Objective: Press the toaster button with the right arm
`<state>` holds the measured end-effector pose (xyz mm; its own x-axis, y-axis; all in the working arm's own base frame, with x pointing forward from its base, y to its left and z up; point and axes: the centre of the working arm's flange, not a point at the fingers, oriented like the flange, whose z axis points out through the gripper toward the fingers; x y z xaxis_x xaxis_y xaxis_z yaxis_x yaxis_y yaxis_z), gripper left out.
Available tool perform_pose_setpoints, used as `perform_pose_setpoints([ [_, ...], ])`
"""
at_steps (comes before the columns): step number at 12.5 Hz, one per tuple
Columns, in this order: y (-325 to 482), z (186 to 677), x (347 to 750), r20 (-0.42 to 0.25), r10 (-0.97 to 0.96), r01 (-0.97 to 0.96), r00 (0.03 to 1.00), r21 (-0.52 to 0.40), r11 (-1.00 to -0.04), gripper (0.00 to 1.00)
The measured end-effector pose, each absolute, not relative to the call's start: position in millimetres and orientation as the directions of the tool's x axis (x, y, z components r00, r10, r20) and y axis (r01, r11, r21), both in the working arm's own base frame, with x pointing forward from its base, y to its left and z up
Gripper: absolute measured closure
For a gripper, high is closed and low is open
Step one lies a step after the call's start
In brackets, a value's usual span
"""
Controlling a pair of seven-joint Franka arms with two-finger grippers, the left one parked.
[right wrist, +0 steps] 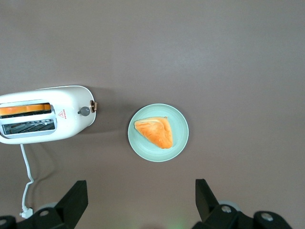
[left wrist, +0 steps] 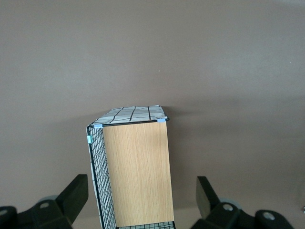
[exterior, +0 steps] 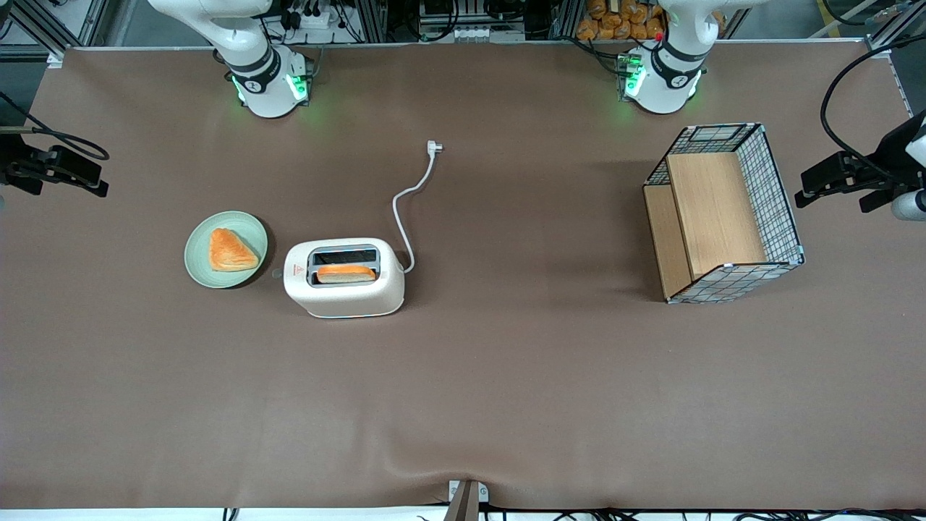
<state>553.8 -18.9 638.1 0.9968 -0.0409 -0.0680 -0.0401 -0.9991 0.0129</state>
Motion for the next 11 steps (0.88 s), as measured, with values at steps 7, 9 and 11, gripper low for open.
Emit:
perform_pose_setpoints([
  [7, -18, 637, 555, -0.071, -0.040, -0.039, 0.997, 0.013, -0.999, 0.00],
  [9, -19, 632, 557, -0.079, -0.040, -0.039, 0.996, 0.013, -0.999, 0.00],
  [11, -20, 625, 561, -0.092, -0.043, -0.042, 0.995, 0.013, -0.999, 0.00],
])
